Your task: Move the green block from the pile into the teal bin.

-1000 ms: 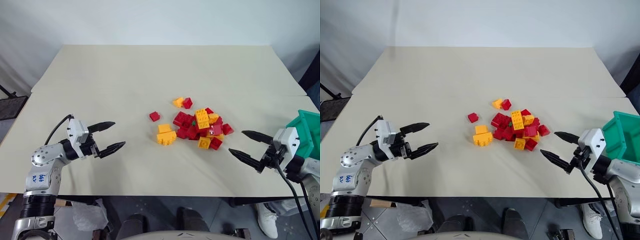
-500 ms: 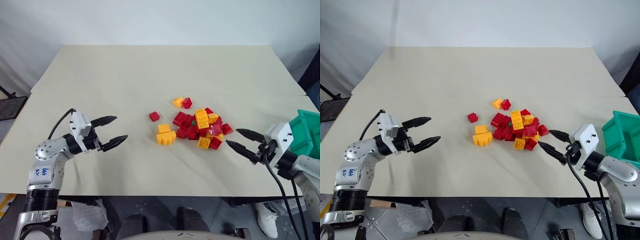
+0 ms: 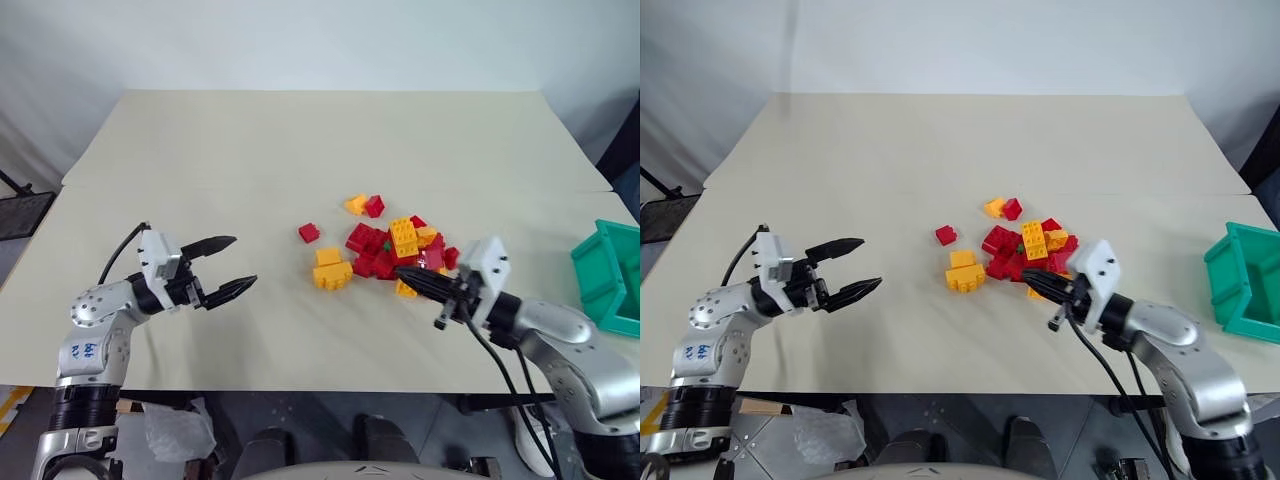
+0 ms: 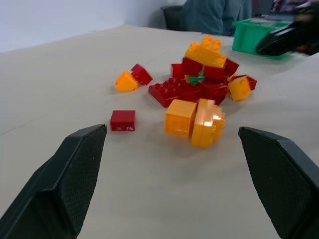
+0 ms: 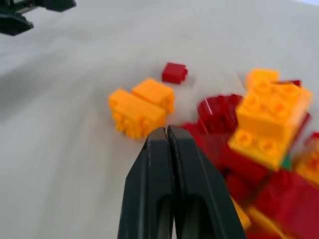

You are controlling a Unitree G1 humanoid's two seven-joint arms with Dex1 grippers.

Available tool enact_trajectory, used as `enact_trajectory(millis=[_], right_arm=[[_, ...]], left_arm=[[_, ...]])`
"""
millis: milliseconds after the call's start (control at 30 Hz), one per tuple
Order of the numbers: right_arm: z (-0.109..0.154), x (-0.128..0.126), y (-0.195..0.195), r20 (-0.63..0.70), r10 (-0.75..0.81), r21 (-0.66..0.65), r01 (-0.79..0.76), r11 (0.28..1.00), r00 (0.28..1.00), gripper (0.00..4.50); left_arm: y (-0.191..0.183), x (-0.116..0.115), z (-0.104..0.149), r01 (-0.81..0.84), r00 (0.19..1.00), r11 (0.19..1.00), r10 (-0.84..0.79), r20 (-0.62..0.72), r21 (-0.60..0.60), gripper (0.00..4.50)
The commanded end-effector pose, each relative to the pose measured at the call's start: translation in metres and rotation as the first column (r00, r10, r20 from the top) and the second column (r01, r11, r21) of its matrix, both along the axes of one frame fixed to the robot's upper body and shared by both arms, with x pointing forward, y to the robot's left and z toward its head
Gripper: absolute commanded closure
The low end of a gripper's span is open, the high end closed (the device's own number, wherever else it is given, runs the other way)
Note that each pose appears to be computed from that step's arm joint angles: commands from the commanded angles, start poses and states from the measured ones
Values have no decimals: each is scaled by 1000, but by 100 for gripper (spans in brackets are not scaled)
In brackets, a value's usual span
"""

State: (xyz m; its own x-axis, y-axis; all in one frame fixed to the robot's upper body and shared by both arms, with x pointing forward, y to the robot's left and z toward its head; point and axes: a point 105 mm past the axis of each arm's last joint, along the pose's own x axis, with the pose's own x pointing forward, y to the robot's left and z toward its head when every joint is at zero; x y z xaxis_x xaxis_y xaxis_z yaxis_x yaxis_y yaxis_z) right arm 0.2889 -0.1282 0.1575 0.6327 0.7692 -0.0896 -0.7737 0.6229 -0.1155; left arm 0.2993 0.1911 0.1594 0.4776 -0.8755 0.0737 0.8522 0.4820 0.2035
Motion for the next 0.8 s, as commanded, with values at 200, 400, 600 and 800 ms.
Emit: enact_trajectory(millis=[200, 400, 600, 800], right_arm=[[-8, 40, 15, -32, -67, 10, 68, 998, 997, 444], [-10, 64, 4, 4, -140, -10, 140, 990, 990, 444], [-4, 85, -28, 50, -267, -19, 268, 963, 963, 444], [4, 92, -48, 92, -365, 2, 366, 930, 926, 444]], left_arm=[[-12, -20, 21, 249, 964, 969, -248, 98, 10, 0], [-19, -22, 21, 331, 938, 943, -333, 99, 32, 0], [-21, -17, 20, 332, 938, 943, -333, 101, 28, 0], [-24, -12, 20, 332, 937, 943, -332, 104, 22, 0]])
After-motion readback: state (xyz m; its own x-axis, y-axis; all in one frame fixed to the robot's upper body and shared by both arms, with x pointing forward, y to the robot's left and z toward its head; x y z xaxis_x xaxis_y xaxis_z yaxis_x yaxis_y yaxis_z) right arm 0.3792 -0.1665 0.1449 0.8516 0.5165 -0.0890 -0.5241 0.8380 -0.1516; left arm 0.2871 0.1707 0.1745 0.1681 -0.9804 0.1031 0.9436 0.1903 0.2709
